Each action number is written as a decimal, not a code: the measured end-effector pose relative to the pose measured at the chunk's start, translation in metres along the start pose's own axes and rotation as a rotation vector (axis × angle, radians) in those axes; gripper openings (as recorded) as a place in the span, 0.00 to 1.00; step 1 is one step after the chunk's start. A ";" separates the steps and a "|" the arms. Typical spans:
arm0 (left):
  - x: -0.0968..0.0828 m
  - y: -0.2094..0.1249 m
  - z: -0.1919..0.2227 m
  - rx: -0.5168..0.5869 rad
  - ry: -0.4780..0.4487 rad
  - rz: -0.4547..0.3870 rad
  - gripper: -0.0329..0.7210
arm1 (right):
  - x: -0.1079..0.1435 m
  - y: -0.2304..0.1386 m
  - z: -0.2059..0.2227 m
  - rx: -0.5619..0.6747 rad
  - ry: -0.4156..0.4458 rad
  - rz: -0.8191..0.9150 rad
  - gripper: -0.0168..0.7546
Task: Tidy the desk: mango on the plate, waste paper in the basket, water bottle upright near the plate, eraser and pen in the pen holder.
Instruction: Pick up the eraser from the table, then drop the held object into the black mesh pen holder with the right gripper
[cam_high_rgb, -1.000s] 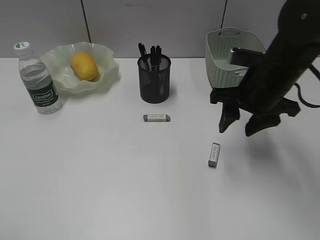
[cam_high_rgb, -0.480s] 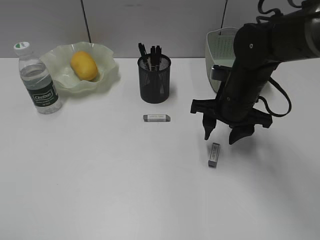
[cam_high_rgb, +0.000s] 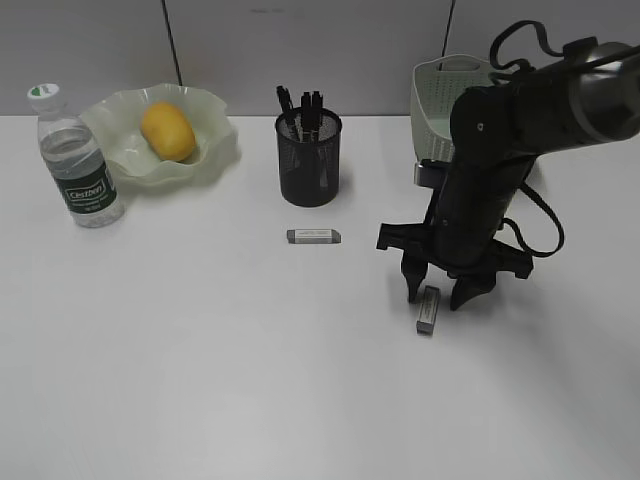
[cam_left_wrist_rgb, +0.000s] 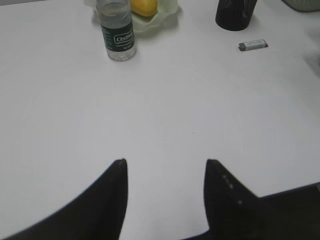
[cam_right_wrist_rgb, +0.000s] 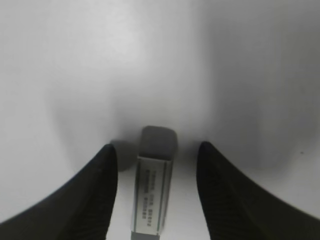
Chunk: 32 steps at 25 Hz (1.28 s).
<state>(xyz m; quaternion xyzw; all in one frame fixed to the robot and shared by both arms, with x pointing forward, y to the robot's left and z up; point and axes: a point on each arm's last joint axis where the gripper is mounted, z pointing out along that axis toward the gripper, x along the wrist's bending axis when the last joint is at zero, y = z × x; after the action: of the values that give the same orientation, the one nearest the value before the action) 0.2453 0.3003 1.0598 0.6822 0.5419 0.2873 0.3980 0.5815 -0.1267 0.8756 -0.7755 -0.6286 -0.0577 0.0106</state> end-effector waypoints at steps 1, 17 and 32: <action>0.000 0.000 0.000 0.000 -0.001 0.000 0.54 | 0.000 0.000 0.000 -0.001 0.001 0.000 0.56; 0.000 0.000 0.000 0.000 0.002 0.001 0.54 | 0.015 0.015 -0.016 -0.048 0.058 -0.111 0.25; 0.000 0.000 0.000 0.000 0.003 0.002 0.54 | 0.082 0.094 -0.143 -0.688 0.431 -0.225 0.25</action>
<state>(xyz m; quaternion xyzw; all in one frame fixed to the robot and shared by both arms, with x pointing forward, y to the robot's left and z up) 0.2454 0.3006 1.0598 0.6821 0.5420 0.2889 0.3969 0.6790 -0.0796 1.0318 -0.6305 -0.6369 -0.4260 -0.1240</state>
